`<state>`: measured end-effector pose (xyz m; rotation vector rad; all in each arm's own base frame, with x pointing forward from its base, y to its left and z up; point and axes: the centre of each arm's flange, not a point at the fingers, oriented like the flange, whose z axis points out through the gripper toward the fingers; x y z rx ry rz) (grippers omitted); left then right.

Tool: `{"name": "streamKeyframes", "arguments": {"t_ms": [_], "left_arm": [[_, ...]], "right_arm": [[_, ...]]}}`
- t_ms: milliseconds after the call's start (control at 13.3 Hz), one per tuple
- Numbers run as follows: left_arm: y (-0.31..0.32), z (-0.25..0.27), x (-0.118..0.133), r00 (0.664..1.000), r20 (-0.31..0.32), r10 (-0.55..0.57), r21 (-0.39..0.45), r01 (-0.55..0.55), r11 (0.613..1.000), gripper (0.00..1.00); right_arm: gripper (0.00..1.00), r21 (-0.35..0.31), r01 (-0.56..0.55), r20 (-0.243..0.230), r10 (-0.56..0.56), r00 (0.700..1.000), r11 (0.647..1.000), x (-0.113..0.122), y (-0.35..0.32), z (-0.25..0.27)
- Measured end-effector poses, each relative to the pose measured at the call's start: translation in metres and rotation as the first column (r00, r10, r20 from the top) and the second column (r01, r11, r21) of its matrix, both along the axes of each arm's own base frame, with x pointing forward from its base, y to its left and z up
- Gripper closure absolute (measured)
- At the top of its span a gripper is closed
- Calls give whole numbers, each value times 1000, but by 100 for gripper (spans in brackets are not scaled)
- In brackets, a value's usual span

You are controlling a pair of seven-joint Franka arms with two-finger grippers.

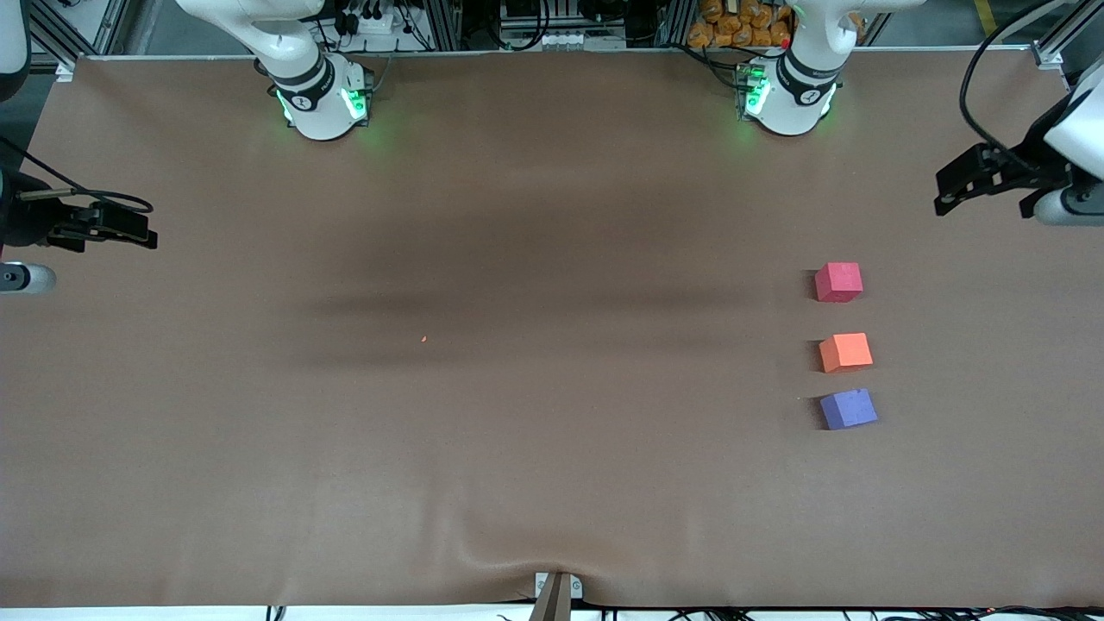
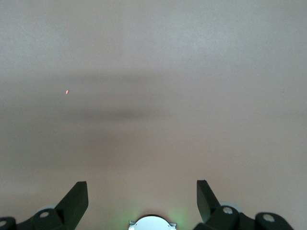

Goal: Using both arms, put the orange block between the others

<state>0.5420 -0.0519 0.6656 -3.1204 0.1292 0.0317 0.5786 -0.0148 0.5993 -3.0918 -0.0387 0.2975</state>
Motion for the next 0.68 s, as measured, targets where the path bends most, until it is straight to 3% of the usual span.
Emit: {"name": "streamKeyframes", "arguments": {"t_ms": [678], "left_arm": [[-4,-6,1,999,-28,-39,-4,39,999,0]], "right_arm": [[0,0,2,0,-2,1000,1000,0,-1,0]]}}
